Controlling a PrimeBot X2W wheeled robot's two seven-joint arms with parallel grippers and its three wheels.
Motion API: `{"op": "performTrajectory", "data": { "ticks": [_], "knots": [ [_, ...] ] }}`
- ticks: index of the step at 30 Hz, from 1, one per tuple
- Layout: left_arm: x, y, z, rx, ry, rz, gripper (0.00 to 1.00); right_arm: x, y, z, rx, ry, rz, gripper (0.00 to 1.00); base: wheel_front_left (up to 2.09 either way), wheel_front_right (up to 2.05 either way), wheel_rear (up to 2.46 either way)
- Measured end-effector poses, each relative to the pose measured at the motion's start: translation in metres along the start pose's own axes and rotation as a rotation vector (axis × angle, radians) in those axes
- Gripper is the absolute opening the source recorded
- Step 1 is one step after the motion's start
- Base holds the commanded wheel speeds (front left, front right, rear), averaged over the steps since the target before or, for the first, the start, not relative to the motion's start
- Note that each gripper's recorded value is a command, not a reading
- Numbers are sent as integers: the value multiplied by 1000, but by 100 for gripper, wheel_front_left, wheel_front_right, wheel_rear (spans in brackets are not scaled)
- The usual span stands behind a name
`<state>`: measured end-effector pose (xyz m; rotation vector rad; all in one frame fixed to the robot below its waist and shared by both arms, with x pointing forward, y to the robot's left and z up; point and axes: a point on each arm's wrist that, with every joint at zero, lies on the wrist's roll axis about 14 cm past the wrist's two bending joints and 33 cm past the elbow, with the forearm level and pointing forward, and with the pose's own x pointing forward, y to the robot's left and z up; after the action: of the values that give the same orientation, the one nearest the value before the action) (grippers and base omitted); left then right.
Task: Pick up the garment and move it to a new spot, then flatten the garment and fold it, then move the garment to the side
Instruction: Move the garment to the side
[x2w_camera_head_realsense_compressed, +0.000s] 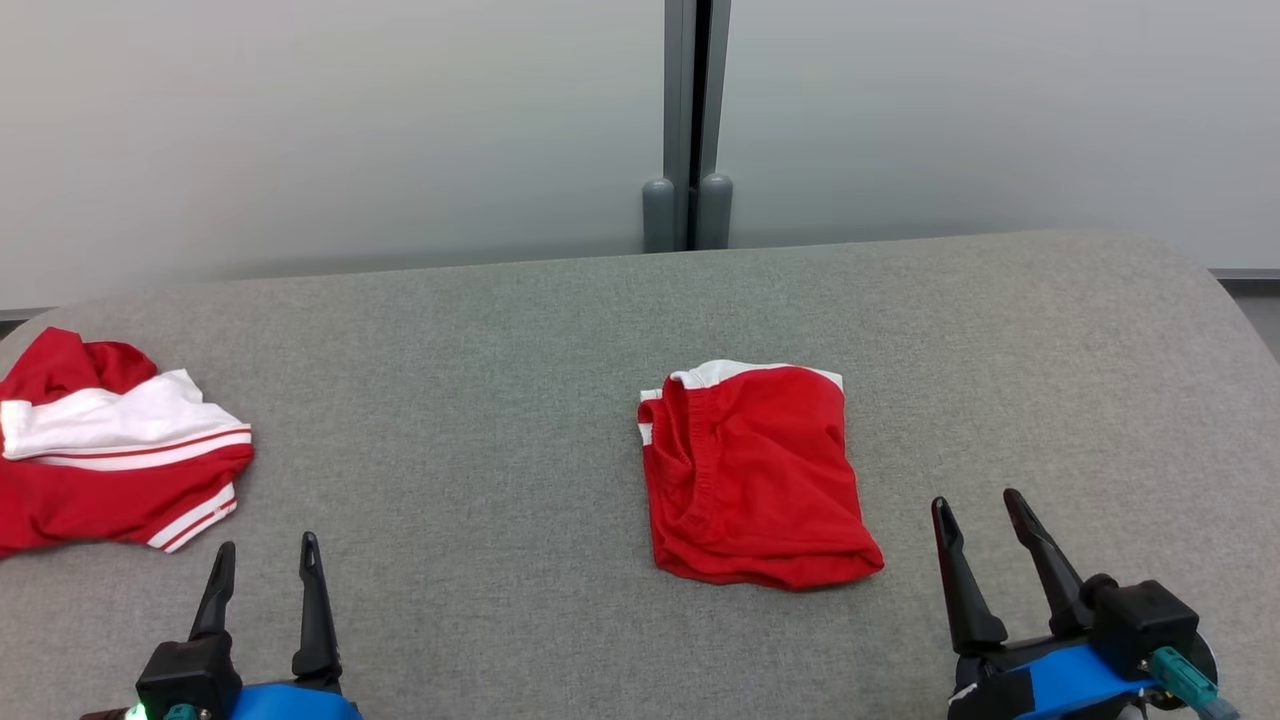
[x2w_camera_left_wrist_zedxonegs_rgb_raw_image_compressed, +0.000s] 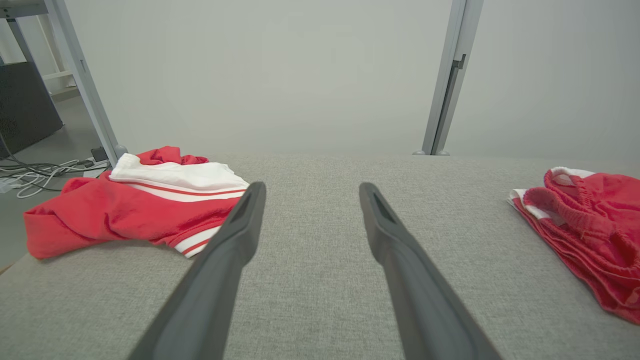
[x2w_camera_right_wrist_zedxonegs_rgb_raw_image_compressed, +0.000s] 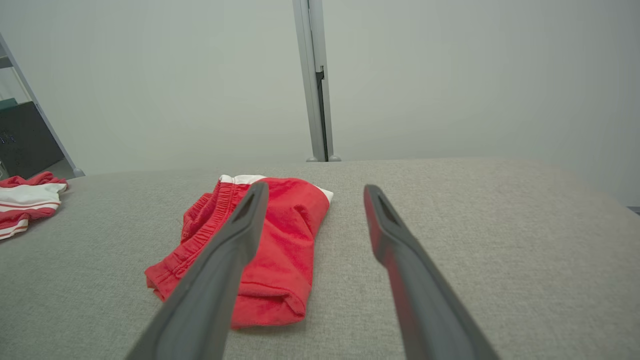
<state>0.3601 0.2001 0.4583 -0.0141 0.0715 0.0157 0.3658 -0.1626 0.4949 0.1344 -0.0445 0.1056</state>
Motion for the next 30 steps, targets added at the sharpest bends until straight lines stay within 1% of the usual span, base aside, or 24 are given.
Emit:
{"op": "performTrajectory", "data": {
  "ticks": [14,18,25,27,30],
  "knots": [
    [1,1,-2,4,7,1,100,-1,-1,-8,19,25,-6,100,0,0,0],
    [1,1,-3,3,11,3,100,6,-4,-6,8,20,-12,100,0,0,0],
    [11,-1,-5,0,15,-2,100,57,8,25,-51,-59,51,100,0,0,0],
    [17,-2,-5,-1,17,-7,100,81,11,31,-78,-52,71,100,0,0,0],
    [23,-1,-6,-3,18,-5,100,101,14,20,-90,7,83,100,0,0,0]
  ]
}}
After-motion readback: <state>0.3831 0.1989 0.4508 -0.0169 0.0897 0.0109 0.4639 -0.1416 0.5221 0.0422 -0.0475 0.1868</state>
